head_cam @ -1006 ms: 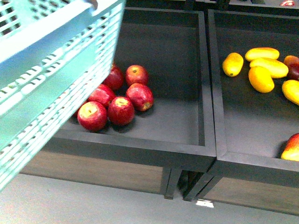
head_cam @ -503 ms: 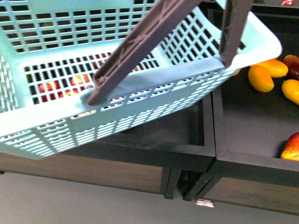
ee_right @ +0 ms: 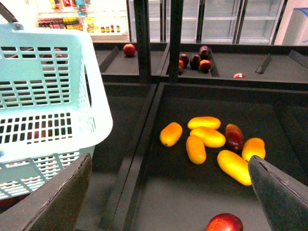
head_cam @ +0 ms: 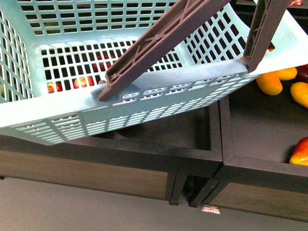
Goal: Pick mango and avocado into basket
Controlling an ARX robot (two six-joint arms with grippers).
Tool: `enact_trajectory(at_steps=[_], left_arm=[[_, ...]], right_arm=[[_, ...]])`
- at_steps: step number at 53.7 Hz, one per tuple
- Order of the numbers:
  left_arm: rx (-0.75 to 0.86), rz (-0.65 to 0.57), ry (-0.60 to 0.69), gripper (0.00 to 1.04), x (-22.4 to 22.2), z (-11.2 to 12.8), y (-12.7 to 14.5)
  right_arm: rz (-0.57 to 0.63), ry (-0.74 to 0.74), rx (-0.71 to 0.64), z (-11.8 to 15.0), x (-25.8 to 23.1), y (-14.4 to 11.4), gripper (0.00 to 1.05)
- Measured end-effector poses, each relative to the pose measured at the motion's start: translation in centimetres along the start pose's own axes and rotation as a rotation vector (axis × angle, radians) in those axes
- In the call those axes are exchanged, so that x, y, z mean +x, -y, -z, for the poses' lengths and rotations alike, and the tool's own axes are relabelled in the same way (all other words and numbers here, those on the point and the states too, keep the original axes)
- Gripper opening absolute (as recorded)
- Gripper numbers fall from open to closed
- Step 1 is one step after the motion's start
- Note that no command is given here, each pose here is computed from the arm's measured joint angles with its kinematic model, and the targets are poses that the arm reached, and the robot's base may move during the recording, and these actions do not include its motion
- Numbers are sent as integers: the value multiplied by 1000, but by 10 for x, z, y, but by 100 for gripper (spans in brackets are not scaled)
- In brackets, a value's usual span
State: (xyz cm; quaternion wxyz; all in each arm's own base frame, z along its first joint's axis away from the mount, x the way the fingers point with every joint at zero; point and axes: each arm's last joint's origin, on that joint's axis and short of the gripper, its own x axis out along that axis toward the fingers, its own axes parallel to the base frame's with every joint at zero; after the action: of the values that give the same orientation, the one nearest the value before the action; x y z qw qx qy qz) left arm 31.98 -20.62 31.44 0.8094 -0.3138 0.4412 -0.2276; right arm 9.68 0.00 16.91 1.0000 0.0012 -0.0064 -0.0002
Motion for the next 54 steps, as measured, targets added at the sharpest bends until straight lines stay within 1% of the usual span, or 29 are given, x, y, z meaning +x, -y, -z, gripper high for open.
enact_trajectory(at_steps=[2, 4, 5, 6, 7, 9, 10, 14, 18, 24, 28, 29, 33, 38, 43, 48, 54], left_arm=[[0, 0, 0, 14, 0, 0, 0], [0, 0, -1, 14, 0, 0, 0], [0, 1, 0, 14, 0, 0, 0], [1, 1, -1, 14, 0, 0, 0], [0, 1, -1, 14, 0, 0, 0], [0, 3, -3, 14, 0, 0, 0], [2, 4, -3, 14, 0, 0, 0], [3, 6, -6, 14, 0, 1, 1], [1, 5, -6, 14, 0, 0, 0], [4, 3, -3, 14, 0, 0, 0], [1, 3, -2, 14, 0, 0, 0], [1, 2, -1, 14, 0, 0, 0], [2, 2, -1, 14, 0, 0, 0], [2, 4, -4, 14, 0, 0, 0], [2, 5, -5, 14, 0, 0, 0], [2, 3, -3, 14, 0, 0, 0], [2, 3, -3, 14, 0, 0, 0]], right_arm=[[0, 0, 0, 0, 0, 0, 96], [19, -36, 13, 1, 1, 0, 96], [59, -100, 48, 1, 0, 1, 96], [123, -227, 90, 0, 1, 2, 96], [171, -311, 117, 0, 2, 4, 96], [241, -473, 170, 2, 5, 8, 96], [260, -505, 189, 3, 7, 10, 96], [290, -542, 229, 5, 15, 18, 96], [322, -507, 240, -1, 29, 32, 96], [332, -460, 175, -10, 54, 55, 96], [304, -439, 84, -11, 85, 78, 96], [299, -441, 42, -9, 98, 86, 96], [296, -461, -41, -2, 128, 104, 96], [285, -550, -161, 21, 175, 129, 96], [254, -680, -267, 53, 223, 151, 96], [211, -753, -307, 73, 251, 158, 96], [160, -801, -344, 88, 276, 161, 96]])
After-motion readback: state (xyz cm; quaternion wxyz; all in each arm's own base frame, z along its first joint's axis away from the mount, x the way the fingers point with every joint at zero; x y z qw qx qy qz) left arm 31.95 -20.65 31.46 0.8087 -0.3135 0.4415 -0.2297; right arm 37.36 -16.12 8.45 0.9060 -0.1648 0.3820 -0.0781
